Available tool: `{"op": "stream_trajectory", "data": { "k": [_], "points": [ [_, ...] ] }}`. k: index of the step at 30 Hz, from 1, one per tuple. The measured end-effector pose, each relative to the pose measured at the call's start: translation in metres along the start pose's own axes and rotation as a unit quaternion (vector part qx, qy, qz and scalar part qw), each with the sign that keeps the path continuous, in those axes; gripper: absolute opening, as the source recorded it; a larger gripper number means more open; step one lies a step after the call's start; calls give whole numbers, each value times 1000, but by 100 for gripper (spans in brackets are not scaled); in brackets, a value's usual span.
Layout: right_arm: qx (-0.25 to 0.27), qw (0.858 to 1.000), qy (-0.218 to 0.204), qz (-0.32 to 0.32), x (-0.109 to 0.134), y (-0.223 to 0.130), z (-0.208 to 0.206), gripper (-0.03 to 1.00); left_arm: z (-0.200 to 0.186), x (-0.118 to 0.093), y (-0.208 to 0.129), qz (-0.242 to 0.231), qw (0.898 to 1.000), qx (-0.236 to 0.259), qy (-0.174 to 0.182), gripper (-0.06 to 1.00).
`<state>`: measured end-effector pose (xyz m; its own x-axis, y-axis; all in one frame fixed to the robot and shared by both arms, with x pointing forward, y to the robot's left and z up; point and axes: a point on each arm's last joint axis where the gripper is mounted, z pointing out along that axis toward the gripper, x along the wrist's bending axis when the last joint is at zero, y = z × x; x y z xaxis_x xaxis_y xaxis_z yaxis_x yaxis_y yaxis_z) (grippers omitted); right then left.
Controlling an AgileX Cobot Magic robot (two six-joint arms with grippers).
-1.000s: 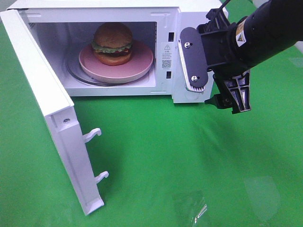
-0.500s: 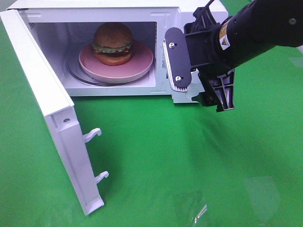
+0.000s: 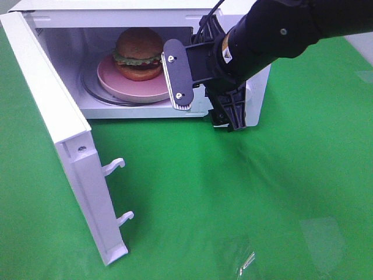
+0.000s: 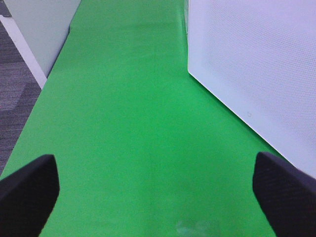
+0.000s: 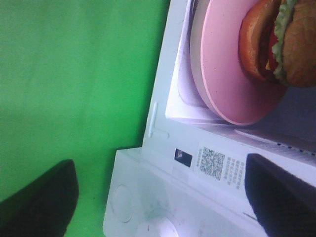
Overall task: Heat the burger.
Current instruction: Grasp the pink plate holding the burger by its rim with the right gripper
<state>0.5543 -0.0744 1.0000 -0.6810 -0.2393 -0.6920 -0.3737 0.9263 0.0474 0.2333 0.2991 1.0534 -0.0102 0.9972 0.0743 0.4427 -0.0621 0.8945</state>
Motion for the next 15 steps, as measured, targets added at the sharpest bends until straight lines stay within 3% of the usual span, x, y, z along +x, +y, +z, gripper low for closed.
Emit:
{"op": "stream_trajectory", "data": {
  "k": [15],
  "points": [
    [-7, 1000, 4, -3, -10, 15, 47, 87, 0, 0, 0, 0, 1000, 0, 0, 99]
  ]
}}
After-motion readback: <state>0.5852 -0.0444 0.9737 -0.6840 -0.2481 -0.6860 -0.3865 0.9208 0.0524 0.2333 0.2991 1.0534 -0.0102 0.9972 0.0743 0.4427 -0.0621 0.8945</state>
